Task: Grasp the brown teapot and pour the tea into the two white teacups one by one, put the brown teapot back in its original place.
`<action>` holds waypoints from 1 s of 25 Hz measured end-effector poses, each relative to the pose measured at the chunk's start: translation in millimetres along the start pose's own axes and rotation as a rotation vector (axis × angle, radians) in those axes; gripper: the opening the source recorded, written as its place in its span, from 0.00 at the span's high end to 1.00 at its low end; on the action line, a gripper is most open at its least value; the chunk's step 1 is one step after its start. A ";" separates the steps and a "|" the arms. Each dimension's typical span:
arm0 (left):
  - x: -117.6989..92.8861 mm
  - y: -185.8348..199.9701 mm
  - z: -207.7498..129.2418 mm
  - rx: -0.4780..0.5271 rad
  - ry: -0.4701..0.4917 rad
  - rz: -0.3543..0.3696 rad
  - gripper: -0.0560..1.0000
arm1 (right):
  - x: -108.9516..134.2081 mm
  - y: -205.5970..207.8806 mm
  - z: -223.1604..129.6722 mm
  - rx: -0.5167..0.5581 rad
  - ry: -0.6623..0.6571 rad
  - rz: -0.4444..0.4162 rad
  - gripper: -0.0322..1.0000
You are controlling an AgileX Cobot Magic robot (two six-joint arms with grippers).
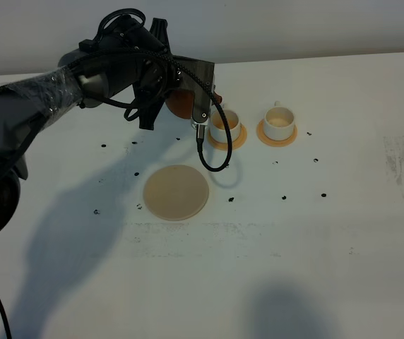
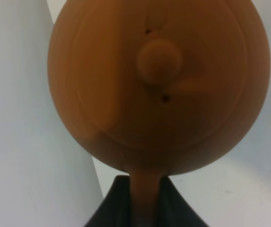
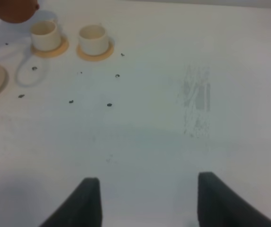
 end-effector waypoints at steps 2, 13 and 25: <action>0.2 0.0 -0.4 0.004 -0.007 0.002 0.85 | 0.0 0.0 0.0 0.000 0.000 0.000 0.52; 1.1 0.0 -0.6 0.007 -0.075 0.011 0.85 | 0.0 0.0 0.0 0.000 0.000 0.000 0.52; 2.4 0.0 -0.3 0.004 -0.142 0.024 0.85 | 0.0 0.0 0.0 0.000 0.000 0.000 0.52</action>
Point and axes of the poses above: a point on each arm's last joint axis where the gripper is mounted, y pointing back along that axis away from the gripper, x along the wrist's bending axis when the last joint is at zero, z = x × y, the point moved 1 cm from there along -y, pointing out along that axis toward the gripper, and after that the axes turned 8 degrees about -y, right-handed, at the moved point
